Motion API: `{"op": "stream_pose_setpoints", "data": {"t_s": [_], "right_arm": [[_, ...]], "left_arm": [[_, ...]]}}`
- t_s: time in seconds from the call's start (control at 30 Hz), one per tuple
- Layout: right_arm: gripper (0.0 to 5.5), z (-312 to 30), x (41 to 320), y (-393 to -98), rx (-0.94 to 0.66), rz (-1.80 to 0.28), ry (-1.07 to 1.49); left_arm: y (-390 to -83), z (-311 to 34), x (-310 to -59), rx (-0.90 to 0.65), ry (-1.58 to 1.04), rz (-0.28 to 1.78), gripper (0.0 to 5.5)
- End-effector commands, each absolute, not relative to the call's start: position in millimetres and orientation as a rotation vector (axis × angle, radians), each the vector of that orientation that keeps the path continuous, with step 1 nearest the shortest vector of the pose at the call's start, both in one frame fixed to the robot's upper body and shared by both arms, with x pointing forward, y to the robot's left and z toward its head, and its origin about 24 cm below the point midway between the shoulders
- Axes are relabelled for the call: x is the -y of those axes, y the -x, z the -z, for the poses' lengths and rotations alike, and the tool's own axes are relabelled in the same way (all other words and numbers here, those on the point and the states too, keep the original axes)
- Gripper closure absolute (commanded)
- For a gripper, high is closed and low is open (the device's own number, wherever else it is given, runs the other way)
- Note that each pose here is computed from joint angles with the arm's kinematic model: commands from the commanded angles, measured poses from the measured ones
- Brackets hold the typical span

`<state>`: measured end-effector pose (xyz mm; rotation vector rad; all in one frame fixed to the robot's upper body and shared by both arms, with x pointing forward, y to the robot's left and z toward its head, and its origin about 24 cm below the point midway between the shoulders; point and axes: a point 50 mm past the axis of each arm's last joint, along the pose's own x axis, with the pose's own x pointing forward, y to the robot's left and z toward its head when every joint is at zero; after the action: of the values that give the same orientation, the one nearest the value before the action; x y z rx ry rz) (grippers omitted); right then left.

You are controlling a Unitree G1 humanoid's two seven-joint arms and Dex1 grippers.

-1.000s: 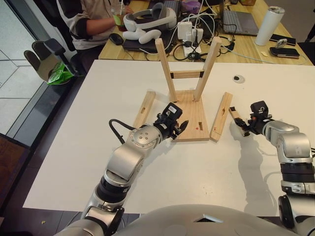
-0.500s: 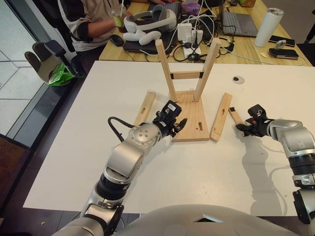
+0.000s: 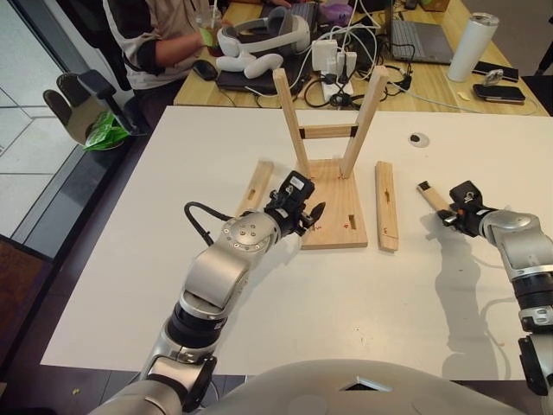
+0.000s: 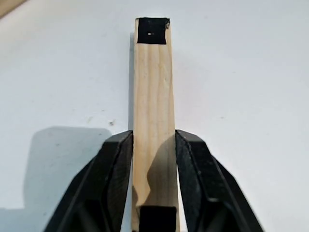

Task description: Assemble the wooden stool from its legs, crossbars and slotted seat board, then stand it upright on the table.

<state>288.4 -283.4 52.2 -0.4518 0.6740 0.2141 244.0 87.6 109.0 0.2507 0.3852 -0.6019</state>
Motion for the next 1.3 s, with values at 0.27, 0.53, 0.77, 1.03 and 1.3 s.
{"op": "stream_pose_setpoints", "data": {"t_s": [0.27, 0.53, 0.77, 1.03, 1.3], "right_arm": [[4.21, -162.5, 154.8, -264.3, 0.052, -0.848, 0.155], [4.21, -149.4, 147.6, -258.1, 0.019, -0.915, 0.205], [4.21, -143.7, 161.6, -267.2, 0.021, -0.788, 0.247], [4.21, -130.9, 147.5, -257.4, -0.031, -0.854, 0.192], [4.21, -133.3, 132.9, -259.5, -0.047, -0.872, 0.106]], "left_arm": [[-267.8, -152.8, -58.4, -0.340, 0.183, 0.629, 2.58], [-263.1, -173.3, -51.9, -0.329, 0.491, 0.739, 2.58], [-245.9, -172.6, -57.5, -0.364, 0.600, 0.860, 2.58], [-246.8, -179.6, -55.1, -0.311, 0.553, 0.861, 2.58], [-230.5, -182.4, -48.8, -0.234, 0.417, 0.970, 2.58]]}}
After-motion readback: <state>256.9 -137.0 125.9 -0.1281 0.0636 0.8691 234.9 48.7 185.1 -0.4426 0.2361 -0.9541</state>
